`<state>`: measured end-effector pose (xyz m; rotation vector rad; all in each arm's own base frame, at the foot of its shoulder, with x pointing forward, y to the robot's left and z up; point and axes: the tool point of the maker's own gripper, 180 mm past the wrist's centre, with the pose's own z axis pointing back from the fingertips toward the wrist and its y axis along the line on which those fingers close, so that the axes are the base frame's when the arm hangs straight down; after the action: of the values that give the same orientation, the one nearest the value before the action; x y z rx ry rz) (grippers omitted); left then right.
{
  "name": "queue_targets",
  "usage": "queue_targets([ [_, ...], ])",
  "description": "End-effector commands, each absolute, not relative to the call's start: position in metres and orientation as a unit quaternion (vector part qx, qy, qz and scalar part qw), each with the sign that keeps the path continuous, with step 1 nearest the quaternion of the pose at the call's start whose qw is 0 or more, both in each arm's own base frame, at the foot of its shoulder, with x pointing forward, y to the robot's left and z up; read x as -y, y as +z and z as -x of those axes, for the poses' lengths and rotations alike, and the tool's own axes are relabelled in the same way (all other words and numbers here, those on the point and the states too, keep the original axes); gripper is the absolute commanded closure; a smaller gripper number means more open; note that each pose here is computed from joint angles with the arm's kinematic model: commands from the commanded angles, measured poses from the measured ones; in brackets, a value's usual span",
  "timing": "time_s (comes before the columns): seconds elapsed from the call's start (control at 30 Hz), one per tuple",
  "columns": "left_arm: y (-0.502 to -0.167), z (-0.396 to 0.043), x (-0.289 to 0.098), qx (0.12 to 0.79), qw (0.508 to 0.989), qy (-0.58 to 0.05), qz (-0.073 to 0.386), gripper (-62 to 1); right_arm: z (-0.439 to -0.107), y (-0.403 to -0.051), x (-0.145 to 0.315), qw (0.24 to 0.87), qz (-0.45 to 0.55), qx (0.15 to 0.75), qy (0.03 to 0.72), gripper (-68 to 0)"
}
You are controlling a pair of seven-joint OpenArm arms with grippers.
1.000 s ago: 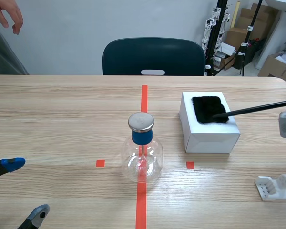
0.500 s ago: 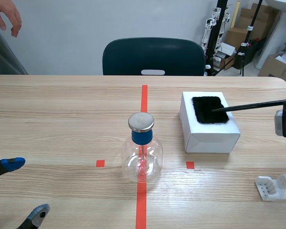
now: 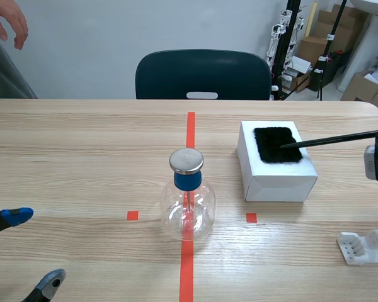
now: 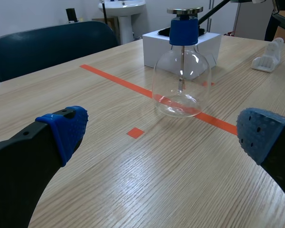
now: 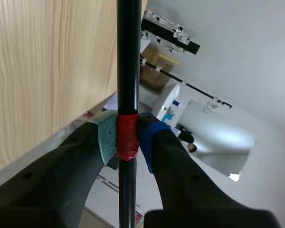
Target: Do the electroscope experiment. rub the rod on the fur
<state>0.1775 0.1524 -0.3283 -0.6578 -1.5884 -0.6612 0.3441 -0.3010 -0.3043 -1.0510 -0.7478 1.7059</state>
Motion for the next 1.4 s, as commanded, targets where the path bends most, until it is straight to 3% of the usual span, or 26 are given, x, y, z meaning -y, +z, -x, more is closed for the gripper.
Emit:
queue_targets([
  [0.0, -0.315, -0.180, -0.155, 0.709, 0.582, -0.278, 0.287, -62.3, -0.355, -0.281, 0.311, 0.442, 0.464, 0.291, 0.710, -0.2],
  [0.2, -0.315, -0.180, -0.155, 0.709, 0.582, -0.278, 0.287, -62.3, -0.363, -0.266, 0.289, 0.399, 0.476, 0.305, 0.722, -0.2],
  [0.47, -0.315, -0.180, -0.155, 0.709, 0.582, -0.278, 0.287, -62.3, -0.367, -0.253, 0.303, 0.408, 0.514, 0.286, 0.698, -0.2],
  [0.7, -0.315, -0.180, -0.155, 0.709, 0.582, -0.278, 0.287, -62.3, -0.363, -0.260, 0.278, 0.349, 0.485, 0.293, 0.746, -0.2],
  [0.93, -0.315, -0.180, -0.155, 0.709, 0.582, -0.278, 0.287, -62.3, -0.366, -0.250, 0.298, 0.359, 0.519, 0.263, 0.730, -0.2],
  [1.17, -0.315, -0.180, -0.155, 0.709, 0.582, -0.278, 0.287, -62.3, -0.363, -0.254, 0.273, 0.320, 0.486, 0.285, 0.762, -0.2],
  [1.37, -0.315, -0.180, -0.155, 0.709, 0.582, -0.278, 0.287, -62.3, -0.365, -0.248, 0.281, 0.347, 0.502, 0.286, 0.739, -0.2],
])
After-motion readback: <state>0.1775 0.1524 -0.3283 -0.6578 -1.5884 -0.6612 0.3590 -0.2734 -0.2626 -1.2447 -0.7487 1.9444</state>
